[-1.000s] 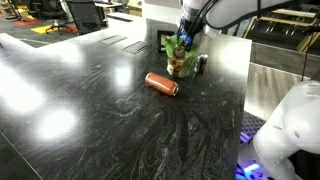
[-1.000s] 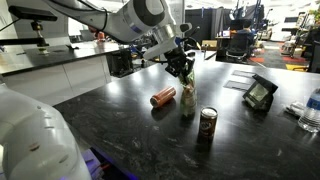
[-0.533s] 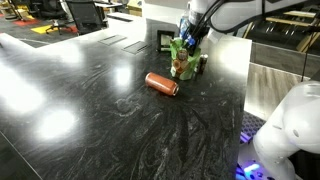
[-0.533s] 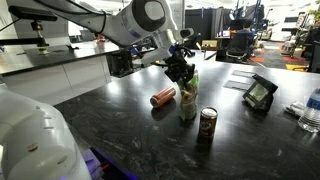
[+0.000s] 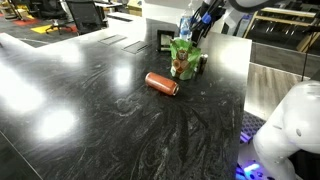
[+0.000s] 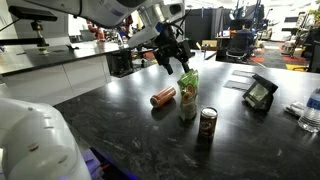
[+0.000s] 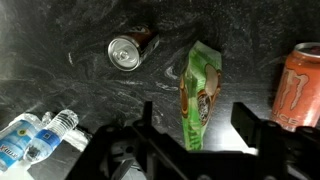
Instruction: Move the green packet to the right
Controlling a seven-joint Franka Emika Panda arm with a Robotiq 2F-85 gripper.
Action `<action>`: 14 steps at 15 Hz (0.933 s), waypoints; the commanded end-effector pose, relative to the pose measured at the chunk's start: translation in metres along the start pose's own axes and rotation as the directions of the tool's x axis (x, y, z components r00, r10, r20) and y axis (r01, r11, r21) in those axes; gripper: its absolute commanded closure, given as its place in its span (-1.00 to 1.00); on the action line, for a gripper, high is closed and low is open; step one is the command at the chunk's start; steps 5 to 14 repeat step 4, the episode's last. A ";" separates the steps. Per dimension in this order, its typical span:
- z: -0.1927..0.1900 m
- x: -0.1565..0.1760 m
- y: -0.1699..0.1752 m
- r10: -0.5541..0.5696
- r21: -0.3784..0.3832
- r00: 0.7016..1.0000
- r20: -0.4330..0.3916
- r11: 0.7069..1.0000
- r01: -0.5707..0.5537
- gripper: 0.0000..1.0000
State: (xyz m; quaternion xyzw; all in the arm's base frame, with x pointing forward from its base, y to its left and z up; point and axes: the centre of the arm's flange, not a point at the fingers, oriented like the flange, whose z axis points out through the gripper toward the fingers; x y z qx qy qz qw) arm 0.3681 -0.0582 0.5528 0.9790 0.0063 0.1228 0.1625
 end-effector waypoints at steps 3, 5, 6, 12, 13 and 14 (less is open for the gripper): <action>-0.049 -0.011 0.006 -0.046 0.077 0.997 0.066 0.996 0.041 -1.00; -0.054 -0.012 0.007 -0.053 0.088 0.996 0.072 0.995 0.046 -1.00; -0.054 -0.012 0.007 -0.053 0.088 0.996 0.072 0.995 0.046 -1.00; -0.054 -0.012 0.007 -0.053 0.088 0.996 0.072 0.995 0.046 -1.00; -0.054 -0.012 0.007 -0.053 0.088 0.996 0.072 0.995 0.046 -1.00; -0.054 -0.012 0.007 -0.053 0.088 0.996 0.072 0.995 0.046 -1.00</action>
